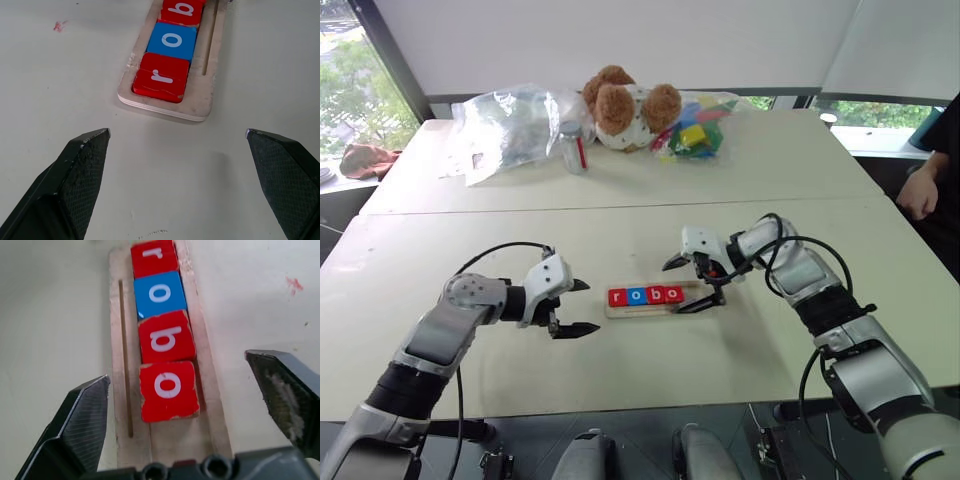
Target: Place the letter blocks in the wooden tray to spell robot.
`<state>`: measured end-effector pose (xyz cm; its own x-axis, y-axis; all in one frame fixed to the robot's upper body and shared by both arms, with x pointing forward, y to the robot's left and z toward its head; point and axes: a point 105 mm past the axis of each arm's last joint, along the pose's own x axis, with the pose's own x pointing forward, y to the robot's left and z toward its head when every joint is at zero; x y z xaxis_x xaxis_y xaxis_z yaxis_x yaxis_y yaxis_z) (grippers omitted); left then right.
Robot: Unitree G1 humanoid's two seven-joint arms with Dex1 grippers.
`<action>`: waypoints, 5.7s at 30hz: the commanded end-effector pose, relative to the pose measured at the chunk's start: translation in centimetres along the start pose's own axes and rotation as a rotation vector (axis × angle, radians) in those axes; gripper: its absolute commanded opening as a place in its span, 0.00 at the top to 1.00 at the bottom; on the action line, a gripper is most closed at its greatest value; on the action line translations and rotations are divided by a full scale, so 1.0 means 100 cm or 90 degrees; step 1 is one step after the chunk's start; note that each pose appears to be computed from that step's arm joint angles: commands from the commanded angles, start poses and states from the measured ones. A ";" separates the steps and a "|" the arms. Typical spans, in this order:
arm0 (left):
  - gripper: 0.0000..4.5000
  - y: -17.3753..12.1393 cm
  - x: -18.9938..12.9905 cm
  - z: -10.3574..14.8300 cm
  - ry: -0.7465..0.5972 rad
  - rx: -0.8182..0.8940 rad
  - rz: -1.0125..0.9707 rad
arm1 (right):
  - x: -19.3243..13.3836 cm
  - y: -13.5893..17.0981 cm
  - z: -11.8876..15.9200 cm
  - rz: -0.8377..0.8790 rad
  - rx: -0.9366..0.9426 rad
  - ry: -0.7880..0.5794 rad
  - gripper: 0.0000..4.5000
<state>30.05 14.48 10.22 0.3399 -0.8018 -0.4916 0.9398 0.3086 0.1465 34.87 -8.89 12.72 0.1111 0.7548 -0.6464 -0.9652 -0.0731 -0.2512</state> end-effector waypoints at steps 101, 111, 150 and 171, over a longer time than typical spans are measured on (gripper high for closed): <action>0.00 -0.001 -0.013 0.031 -0.025 0.073 -0.013 | -0.050 0.053 -0.067 -0.802 0.707 0.007 0.75; 0.00 0.003 -0.010 0.033 -0.035 0.077 -0.012 | -0.034 0.062 -0.070 -0.766 0.726 0.047 0.08; 0.00 -0.006 -0.038 0.047 0.027 0.126 -0.042 | -0.091 0.026 -0.102 -0.179 0.184 0.002 0.42; 0.00 -0.001 -0.041 0.023 0.051 0.075 -0.001 | -0.042 0.001 -0.024 -0.019 0.031 -0.008 0.76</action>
<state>28.58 16.98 13.17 0.3235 -0.7468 -0.5810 0.9461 0.2470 0.2093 34.44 -13.48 13.13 0.1181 0.7756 -0.6201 -0.9804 -0.0079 -0.1966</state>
